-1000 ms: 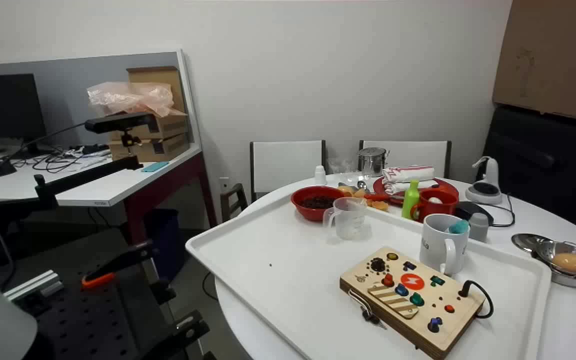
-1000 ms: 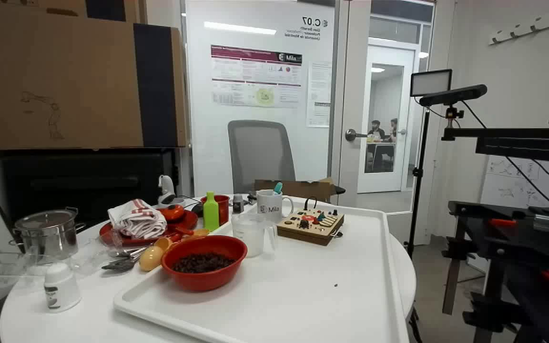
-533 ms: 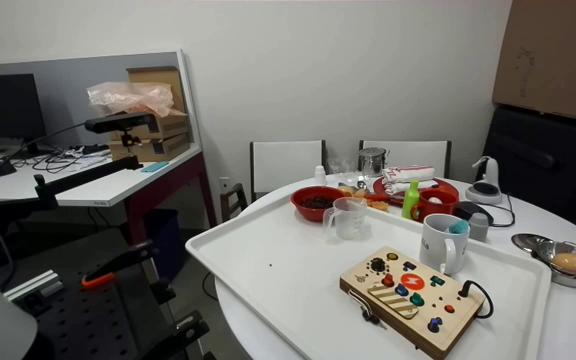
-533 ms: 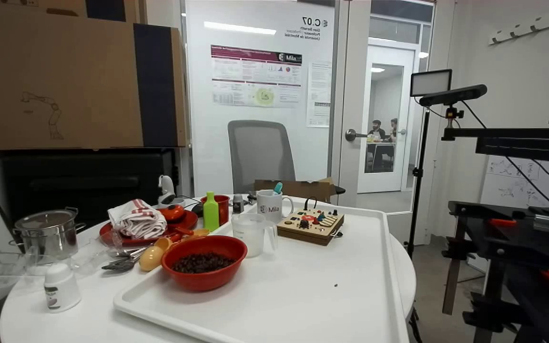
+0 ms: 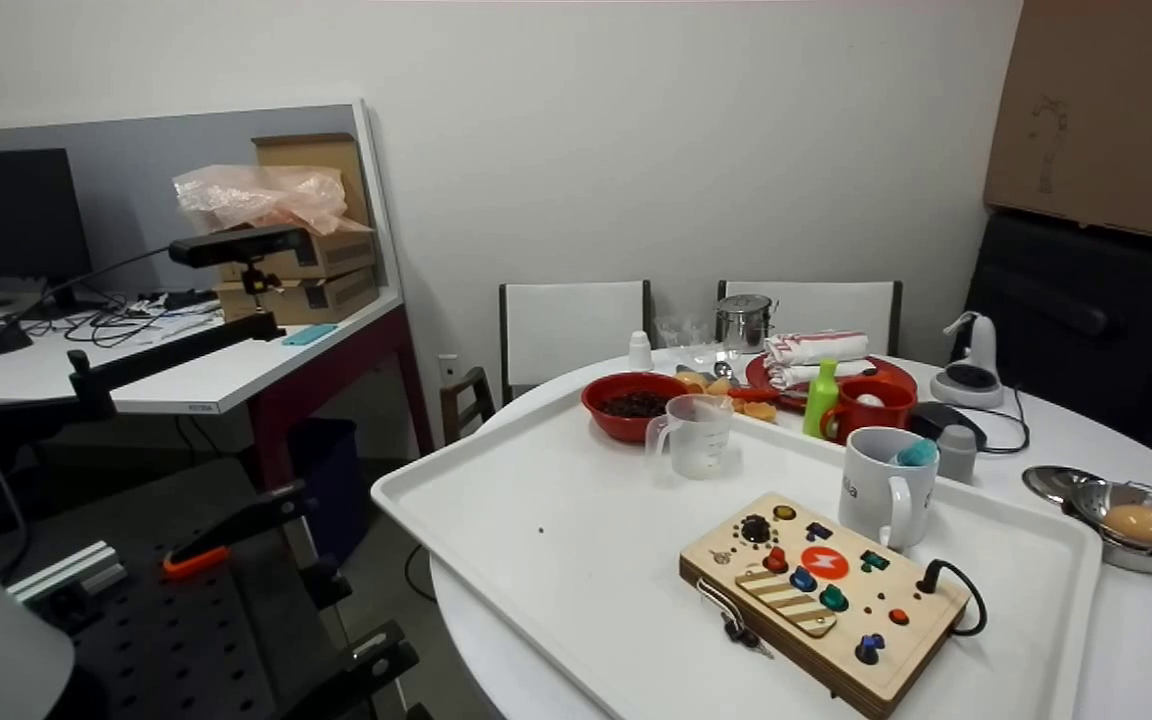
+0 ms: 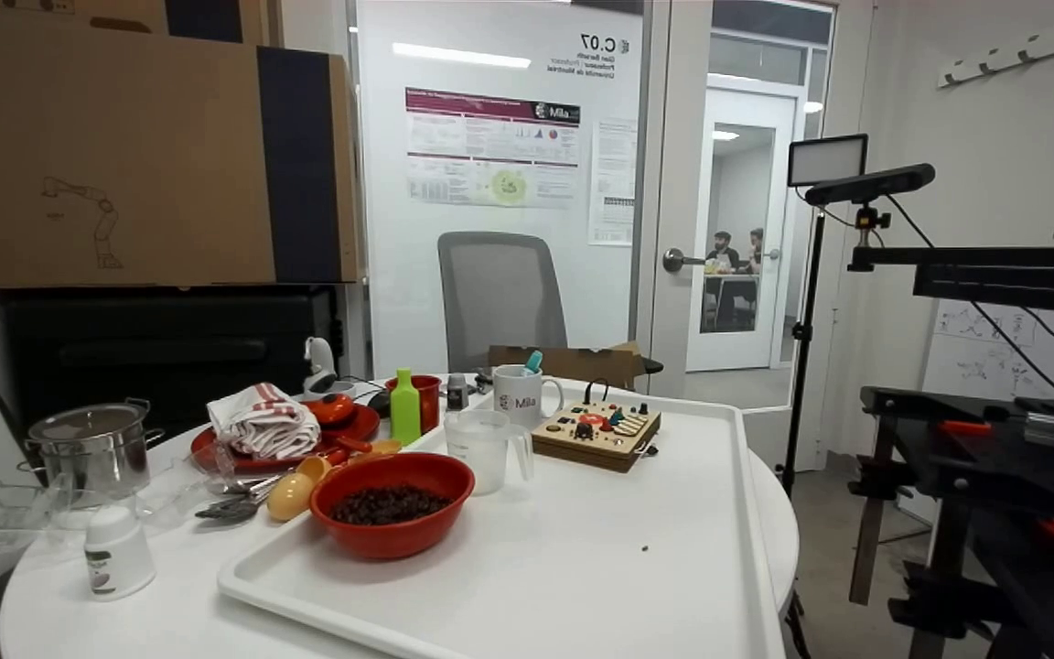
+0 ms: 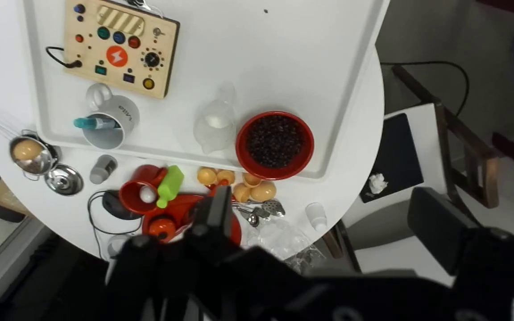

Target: Press the yellow button on the object

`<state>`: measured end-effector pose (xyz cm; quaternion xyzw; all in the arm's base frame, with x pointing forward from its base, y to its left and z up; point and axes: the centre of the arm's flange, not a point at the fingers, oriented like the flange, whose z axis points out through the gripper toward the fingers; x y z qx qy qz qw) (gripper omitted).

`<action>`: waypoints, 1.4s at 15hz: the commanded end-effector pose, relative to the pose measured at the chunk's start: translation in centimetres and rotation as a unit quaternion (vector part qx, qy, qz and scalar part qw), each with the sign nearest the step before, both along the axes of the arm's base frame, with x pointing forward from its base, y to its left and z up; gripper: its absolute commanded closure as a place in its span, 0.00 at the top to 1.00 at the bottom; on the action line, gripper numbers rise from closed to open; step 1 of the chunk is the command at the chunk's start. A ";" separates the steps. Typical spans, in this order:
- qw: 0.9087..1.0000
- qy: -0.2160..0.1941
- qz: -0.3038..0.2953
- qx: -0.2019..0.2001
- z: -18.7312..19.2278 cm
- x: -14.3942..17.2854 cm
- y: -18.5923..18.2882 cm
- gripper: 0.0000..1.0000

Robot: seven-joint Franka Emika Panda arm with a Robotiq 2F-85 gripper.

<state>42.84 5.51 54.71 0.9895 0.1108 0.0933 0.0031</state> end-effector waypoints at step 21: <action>0.957 0.083 -0.266 -0.079 -12.8 11.7 3.5 1.00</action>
